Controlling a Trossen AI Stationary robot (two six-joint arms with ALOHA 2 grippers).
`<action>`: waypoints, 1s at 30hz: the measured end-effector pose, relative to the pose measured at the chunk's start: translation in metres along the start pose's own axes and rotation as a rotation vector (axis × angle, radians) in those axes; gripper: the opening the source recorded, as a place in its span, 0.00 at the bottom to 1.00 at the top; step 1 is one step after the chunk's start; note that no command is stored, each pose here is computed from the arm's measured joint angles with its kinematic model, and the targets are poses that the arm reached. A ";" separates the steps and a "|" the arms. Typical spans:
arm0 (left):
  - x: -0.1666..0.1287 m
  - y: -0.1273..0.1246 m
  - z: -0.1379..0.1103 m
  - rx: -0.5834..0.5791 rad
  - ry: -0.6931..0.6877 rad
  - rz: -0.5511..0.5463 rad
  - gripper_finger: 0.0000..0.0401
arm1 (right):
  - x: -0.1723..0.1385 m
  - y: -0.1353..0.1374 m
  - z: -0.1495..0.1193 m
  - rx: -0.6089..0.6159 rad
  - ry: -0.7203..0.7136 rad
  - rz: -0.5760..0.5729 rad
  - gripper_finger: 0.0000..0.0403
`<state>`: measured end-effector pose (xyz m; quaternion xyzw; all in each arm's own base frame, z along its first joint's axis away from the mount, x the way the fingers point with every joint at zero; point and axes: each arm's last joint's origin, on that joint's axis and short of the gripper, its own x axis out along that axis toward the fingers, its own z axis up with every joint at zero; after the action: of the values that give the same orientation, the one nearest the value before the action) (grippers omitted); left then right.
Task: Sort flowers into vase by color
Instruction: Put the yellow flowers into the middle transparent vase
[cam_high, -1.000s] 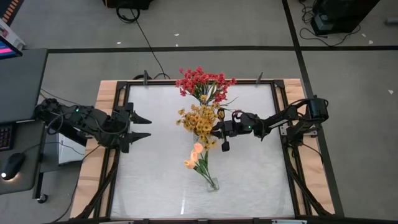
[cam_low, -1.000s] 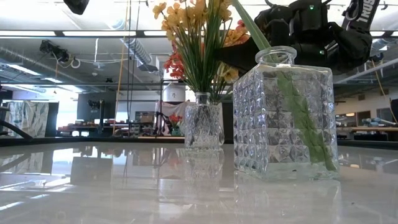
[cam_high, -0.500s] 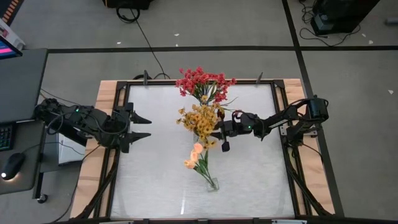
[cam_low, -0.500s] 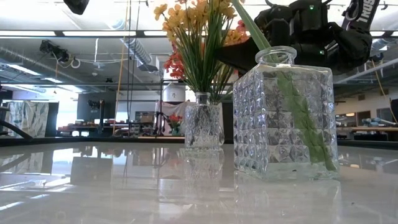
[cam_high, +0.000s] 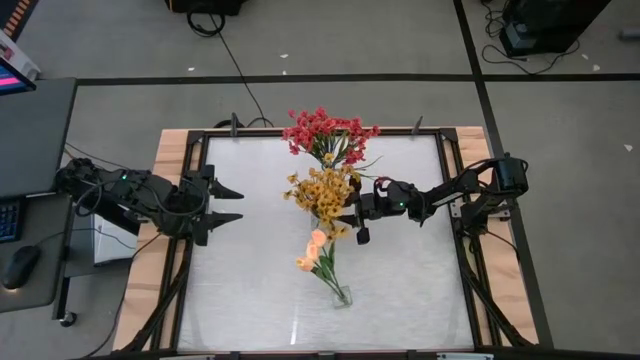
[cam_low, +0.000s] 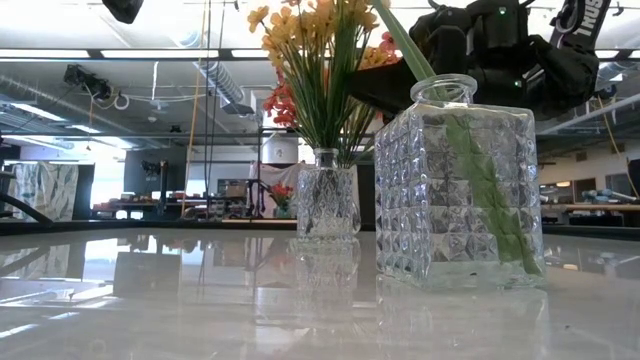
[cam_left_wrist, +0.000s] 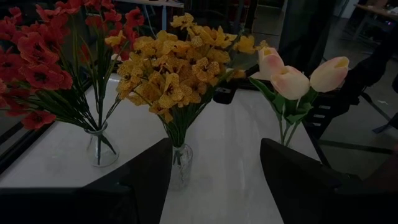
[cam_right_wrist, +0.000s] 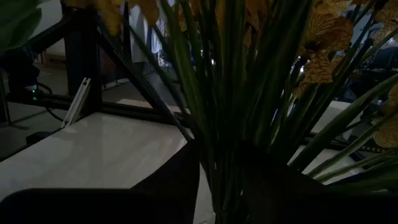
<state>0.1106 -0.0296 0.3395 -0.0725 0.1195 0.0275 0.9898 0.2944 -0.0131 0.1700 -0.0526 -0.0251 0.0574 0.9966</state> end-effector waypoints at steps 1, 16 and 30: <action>0.000 0.000 0.000 0.000 0.000 0.000 0.62 | 0.000 0.000 0.000 0.000 -0.004 0.001 0.30; 0.000 0.000 0.000 0.000 0.000 0.000 0.62 | -0.001 0.001 0.010 0.053 -0.075 0.037 0.49; 0.000 0.000 0.000 0.000 0.000 0.000 0.62 | -0.018 0.003 0.018 0.067 -0.046 0.054 0.57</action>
<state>0.1107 -0.0296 0.3395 -0.0726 0.1194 0.0274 0.9898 0.2749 -0.0102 0.1871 -0.0185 -0.0447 0.0862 0.9951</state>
